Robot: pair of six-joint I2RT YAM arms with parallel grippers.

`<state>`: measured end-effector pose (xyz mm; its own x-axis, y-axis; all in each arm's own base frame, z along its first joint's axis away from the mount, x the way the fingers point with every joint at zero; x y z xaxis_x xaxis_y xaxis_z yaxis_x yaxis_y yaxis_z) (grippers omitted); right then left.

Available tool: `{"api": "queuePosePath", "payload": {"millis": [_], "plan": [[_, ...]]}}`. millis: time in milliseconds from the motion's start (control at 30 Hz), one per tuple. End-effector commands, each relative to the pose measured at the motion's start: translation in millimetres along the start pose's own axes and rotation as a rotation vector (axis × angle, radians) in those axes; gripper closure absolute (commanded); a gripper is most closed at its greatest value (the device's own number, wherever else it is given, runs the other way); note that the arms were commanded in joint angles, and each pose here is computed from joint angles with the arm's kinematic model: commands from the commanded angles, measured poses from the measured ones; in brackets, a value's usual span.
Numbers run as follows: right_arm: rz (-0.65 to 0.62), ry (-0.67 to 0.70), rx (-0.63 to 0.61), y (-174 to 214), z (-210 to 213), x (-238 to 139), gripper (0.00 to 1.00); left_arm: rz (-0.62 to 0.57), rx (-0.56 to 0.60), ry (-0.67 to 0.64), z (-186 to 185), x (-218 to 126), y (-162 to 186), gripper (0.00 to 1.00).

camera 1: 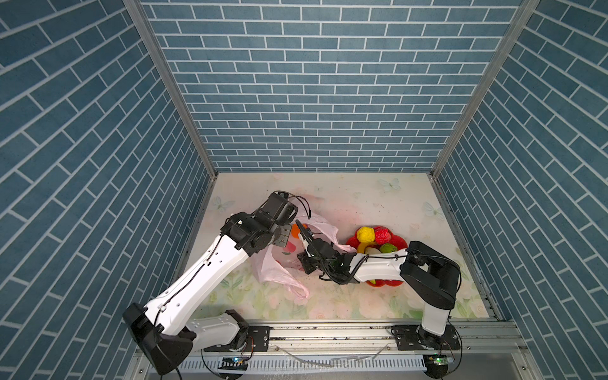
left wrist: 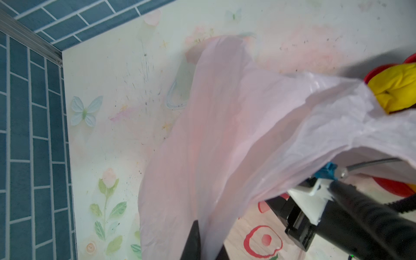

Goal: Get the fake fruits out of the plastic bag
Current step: 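Hold the bag open with the left gripper while the right gripper enters toward the orange, then lower the right gripper onto the orange and close around it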

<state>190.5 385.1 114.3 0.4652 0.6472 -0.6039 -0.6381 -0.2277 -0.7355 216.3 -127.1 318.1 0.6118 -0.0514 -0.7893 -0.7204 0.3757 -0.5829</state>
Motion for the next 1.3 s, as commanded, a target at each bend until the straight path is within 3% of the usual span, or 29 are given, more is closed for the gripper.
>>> {"api": "queuePosePath", "payload": {"millis": [0, 433, 767, 1000, 1267], "plan": [[0.038, 0.023, -0.039, 12, 0, 6, 0.63, -0.044, -0.025, -0.001, 8, -6, -3, 0.89], [0.082, 0.06, -0.051, 30, -2, 11, 0.63, -0.047, -0.106, 0.027, 25, 1, -14, 0.89], [0.055, 0.15, -0.029, -31, 18, 16, 0.37, -0.075, -0.113, 0.259, 3, 8, 11, 0.9], [0.001, 0.174, 0.04, -55, 27, 33, 0.29, -0.126, -0.064, 0.324, -1, 0, 41, 0.9], [-0.06, 0.175, 0.057, -64, 29, 47, 0.24, -0.151, -0.035, 0.326, 3, -14, 46, 0.9]]}}
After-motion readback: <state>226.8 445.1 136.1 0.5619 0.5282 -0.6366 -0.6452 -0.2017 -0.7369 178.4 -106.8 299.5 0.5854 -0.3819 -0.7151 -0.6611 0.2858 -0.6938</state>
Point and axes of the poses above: each gripper's point midway between its finger pads, its own x axis out along the fingers, its own z axis along the line the jaws close on, y = z × x, the point moved 8 cm from there along -x, back along the fingers, and after that the axes turned 7 degrees about x, right-handed, at the moved point
